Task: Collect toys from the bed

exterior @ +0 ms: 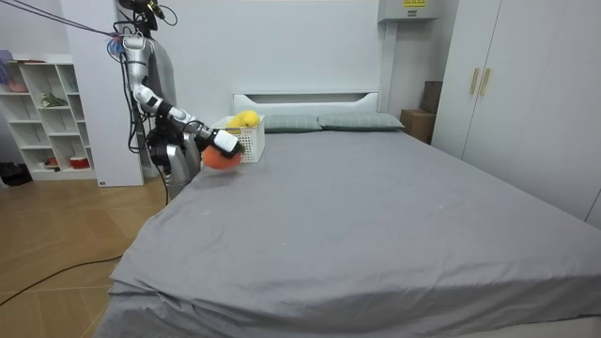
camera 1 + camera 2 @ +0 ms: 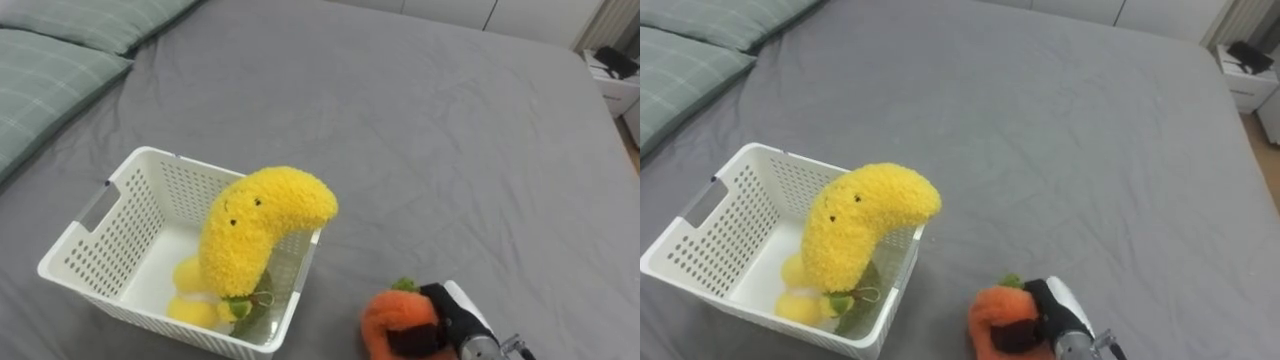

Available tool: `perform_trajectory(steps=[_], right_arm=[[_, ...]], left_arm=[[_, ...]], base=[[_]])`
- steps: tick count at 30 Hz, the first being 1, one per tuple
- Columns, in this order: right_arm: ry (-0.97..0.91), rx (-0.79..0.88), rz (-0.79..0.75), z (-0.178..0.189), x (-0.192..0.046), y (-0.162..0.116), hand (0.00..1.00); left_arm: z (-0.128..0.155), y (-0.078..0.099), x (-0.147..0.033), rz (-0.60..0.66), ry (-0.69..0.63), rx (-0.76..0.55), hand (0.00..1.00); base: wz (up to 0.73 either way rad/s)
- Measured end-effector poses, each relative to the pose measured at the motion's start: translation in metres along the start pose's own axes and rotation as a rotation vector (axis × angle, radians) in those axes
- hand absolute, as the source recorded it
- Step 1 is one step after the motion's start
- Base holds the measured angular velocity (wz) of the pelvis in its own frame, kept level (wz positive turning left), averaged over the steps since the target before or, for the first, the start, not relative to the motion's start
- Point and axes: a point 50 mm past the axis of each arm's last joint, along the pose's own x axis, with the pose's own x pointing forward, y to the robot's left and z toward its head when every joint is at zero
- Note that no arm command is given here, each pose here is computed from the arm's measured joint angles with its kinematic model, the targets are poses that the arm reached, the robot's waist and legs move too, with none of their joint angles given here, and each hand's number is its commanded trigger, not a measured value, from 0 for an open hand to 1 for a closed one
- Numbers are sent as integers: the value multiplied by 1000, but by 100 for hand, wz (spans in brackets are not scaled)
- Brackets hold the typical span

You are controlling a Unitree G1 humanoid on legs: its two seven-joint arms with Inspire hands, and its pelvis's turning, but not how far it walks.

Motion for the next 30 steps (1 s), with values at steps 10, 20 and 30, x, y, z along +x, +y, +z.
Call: perform_trajectory(steps=[10,20,30], right_arm=[[-243,15,-210,57,-5,-53,100],[-395,-17,-294,92,-21,-76,100],[-499,-17,-338,122,-23,-89,100]], left_arm=[[-15,2,-1,-14,48,23,0],[-16,2,-1,-15,60,49,0],[-19,-1,-2,-24,85,57,0]], base=[[-1],[0],[0]])
